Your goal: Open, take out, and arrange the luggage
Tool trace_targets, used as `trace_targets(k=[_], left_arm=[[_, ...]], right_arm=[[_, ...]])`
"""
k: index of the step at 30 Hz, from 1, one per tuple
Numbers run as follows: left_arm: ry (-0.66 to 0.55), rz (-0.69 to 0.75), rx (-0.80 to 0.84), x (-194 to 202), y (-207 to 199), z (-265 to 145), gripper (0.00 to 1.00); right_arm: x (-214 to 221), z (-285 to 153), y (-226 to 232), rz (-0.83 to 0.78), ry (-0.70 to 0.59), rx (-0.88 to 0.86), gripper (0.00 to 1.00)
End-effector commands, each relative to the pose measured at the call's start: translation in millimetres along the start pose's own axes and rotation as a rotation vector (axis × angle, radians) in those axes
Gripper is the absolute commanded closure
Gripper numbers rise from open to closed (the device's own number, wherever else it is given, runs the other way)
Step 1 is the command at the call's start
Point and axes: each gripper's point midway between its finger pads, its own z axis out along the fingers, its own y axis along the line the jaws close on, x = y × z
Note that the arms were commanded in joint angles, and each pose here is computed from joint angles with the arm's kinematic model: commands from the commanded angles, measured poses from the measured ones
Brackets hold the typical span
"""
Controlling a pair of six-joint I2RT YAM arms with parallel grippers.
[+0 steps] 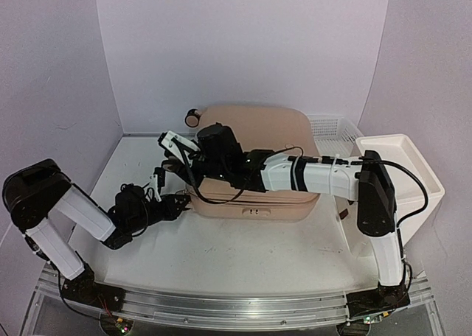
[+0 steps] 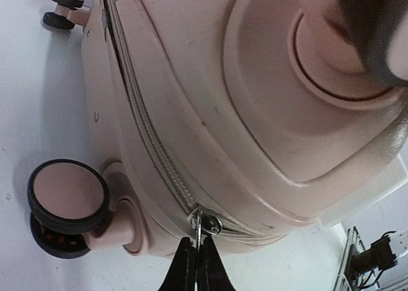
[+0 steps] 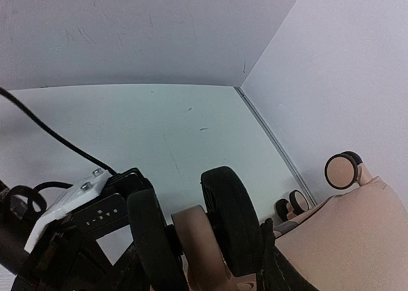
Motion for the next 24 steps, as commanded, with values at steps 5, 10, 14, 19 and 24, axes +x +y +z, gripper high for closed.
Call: trace_targets(k=[5,10,14,19,24], left_arm=[[0.006,0.18,-0.283,-69,62,-18,1.0],[0.038,0.204,-0.281,-87,65,-21,1.0],[0.017,0.179,-0.308,-99,68,-13,1.0],[0.0,0.167,-0.33,-111,73,3,1.0],[-0.033,0.118,-0.379,-124,87,15,1.0]], right_arm=[[-86,-82,-6,0.026,-0.315,-0.275,1.0],[-62,-109,32,-0.051,-0.244,-0.538,1.0],[-42,-135,45,-0.03,-0.19,-0.675,1.0],[-25,-157,55,0.011,-0.141,-0.742,1.0],[-14,-172,63,0.042,-0.106,-0.776,1.0]])
